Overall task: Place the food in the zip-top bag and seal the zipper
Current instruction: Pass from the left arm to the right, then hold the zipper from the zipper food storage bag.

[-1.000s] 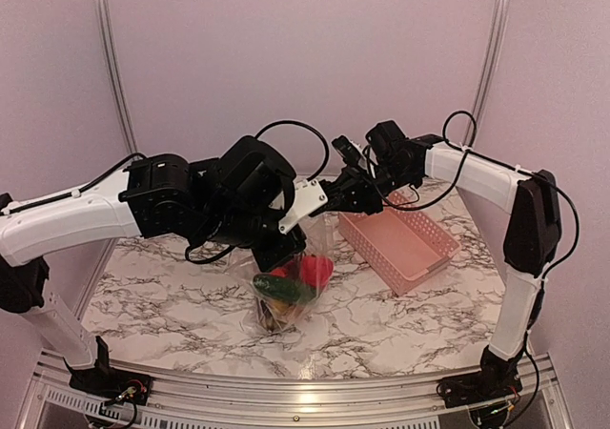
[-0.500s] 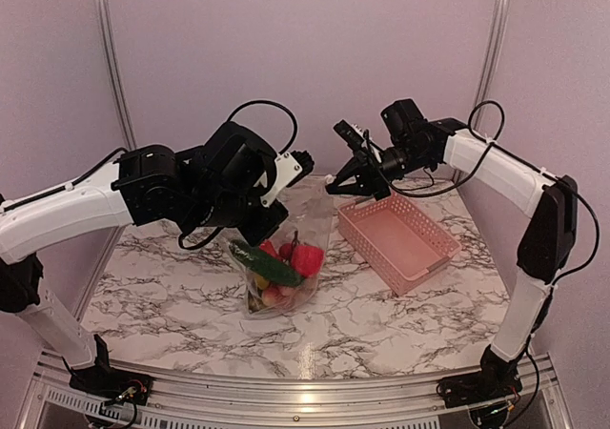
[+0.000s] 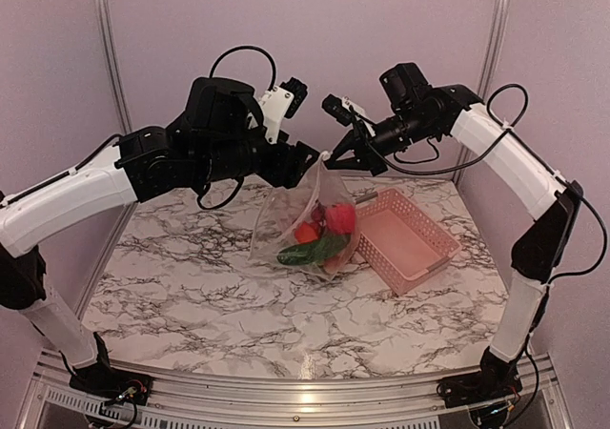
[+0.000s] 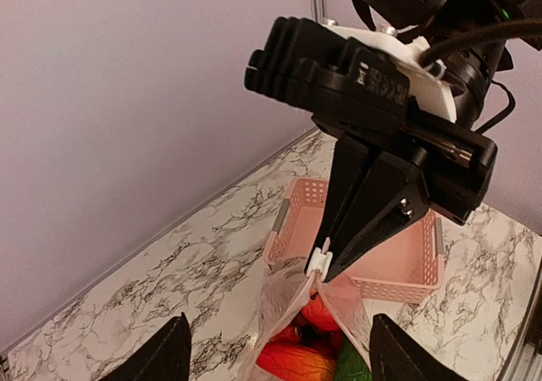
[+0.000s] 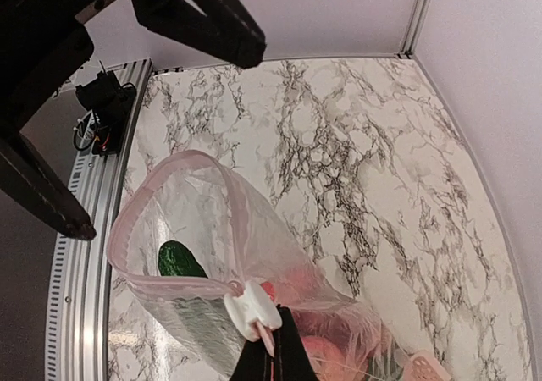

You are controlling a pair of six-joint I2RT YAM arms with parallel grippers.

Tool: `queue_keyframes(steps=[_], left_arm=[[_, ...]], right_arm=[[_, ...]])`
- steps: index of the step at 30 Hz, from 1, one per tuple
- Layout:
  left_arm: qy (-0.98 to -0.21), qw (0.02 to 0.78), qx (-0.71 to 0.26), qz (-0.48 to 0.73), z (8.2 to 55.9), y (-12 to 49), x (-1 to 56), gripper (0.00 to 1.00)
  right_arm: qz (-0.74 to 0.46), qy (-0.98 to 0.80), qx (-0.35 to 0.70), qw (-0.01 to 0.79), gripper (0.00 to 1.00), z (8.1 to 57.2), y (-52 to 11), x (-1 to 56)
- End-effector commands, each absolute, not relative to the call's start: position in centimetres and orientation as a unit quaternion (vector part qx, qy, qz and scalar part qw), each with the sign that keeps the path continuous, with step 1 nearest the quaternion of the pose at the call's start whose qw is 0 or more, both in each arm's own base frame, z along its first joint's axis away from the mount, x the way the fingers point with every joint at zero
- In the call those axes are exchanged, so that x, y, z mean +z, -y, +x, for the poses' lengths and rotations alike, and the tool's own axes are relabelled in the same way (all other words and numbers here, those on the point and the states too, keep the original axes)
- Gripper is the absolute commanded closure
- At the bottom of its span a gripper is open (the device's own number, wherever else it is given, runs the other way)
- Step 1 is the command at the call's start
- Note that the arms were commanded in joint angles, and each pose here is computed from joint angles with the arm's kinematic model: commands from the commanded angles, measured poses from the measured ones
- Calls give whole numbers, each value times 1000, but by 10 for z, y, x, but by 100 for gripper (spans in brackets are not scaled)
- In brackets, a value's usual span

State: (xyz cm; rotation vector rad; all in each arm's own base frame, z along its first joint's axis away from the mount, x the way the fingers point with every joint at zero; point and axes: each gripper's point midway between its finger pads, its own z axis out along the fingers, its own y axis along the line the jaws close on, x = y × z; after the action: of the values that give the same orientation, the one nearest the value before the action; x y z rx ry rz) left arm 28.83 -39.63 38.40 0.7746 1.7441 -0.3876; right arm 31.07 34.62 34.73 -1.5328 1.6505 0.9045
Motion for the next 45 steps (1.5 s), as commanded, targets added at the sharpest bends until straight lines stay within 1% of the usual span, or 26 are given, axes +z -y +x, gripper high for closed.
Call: queue_keyframes(steps=[1, 7, 9, 10, 14, 18, 23, 27, 28, 31, 32, 37, 41, 45], left_arm=[[-720, 577, -226, 311, 302, 405, 404, 28], [-695, 552, -278, 367, 295, 429, 400, 29], [-689, 544, -288, 383, 293, 438, 398, 31], [-687, 541, -290, 389, 293, 442, 397, 33], [-693, 532, -275, 402, 302, 452, 386, 47], [-700, 525, -273, 400, 309, 451, 377, 55], [-702, 523, -276, 397, 316, 447, 372, 60], [-703, 512, -281, 406, 316, 449, 365, 71], [-704, 510, -280, 407, 316, 449, 363, 71], [-705, 506, -280, 411, 316, 450, 358, 63], [-706, 505, -278, 411, 317, 450, 357, 63], [-710, 500, -273, 415, 319, 449, 349, 63], [-712, 498, -271, 415, 321, 449, 345, 67], [-714, 495, -269, 417, 322, 448, 339, 68]], right_arm=[[-586, -662, 327, 333, 100, 306, -341, 341], [-569, -678, 313, 344, 100, 307, -335, 347], [-567, -680, 312, 344, 100, 307, -335, 346], [-567, -681, 313, 343, 100, 306, -335, 346], [-567, -680, 315, 341, 100, 305, -335, 346], [-570, -676, 318, 343, 100, 302, -334, 349], [-570, -674, 322, 341, 100, 300, -334, 350], [-568, -675, 325, 340, 100, 300, -335, 350], [-568, -676, 324, 340, 100, 301, -335, 350], [-567, -676, 324, 340, 100, 301, -335, 349], [-568, -676, 325, 339, 100, 300, -335, 349], [-568, -674, 330, 339, 100, 299, -336, 351], [-566, -674, 332, 339, 100, 299, -336, 351], [-566, -674, 334, 338, 100, 298, -336, 352]])
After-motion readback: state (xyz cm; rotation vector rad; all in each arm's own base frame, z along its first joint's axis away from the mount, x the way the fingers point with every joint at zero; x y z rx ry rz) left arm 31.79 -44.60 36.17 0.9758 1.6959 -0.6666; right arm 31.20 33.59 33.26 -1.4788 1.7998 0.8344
